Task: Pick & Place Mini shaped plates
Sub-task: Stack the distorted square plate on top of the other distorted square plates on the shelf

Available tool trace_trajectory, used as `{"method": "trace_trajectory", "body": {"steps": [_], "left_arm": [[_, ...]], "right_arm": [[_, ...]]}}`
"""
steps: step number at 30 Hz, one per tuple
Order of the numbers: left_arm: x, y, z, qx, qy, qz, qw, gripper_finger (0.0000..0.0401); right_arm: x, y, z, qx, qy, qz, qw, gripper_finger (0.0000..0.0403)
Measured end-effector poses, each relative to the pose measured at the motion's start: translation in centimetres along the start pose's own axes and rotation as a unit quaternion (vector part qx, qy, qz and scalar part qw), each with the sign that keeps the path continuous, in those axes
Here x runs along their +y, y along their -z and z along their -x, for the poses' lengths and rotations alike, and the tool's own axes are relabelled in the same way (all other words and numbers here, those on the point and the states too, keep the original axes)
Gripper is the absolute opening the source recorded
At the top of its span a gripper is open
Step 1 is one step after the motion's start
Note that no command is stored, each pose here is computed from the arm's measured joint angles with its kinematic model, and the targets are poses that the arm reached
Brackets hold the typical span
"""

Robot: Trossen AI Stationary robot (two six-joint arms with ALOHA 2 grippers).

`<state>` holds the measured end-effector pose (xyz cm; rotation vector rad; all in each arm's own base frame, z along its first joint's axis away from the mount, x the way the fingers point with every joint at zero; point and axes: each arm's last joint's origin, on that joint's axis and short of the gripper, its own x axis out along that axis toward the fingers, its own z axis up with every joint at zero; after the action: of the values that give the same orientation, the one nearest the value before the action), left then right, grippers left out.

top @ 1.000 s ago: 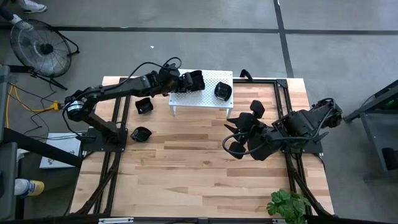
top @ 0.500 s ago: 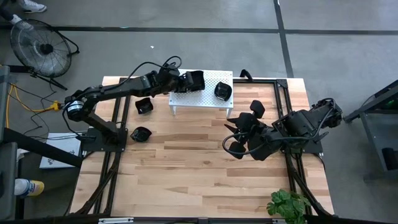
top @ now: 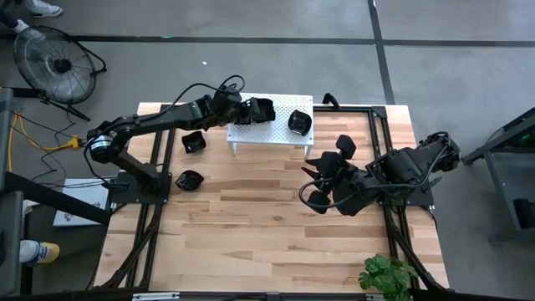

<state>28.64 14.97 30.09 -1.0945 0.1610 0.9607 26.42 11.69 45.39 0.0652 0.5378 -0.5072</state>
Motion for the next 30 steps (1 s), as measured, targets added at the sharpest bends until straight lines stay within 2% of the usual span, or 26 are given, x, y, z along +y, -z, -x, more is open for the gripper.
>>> {"method": "trace_trajectory", "body": {"steps": [5,30], "left_arm": [[-0.01,0.00,0.00,0.000,0.000,-0.023,1.000,0.0038],[-0.29,-0.10,0.01,-0.003,0.016,-0.072,0.997,0.0038]], "right_arm": [[0.00,0.00,0.00,0.000,0.000,0.000,1.000,0.0083],[-0.10,0.10,0.00,0.002,0.006,0.002,1.000,0.0083]]}}
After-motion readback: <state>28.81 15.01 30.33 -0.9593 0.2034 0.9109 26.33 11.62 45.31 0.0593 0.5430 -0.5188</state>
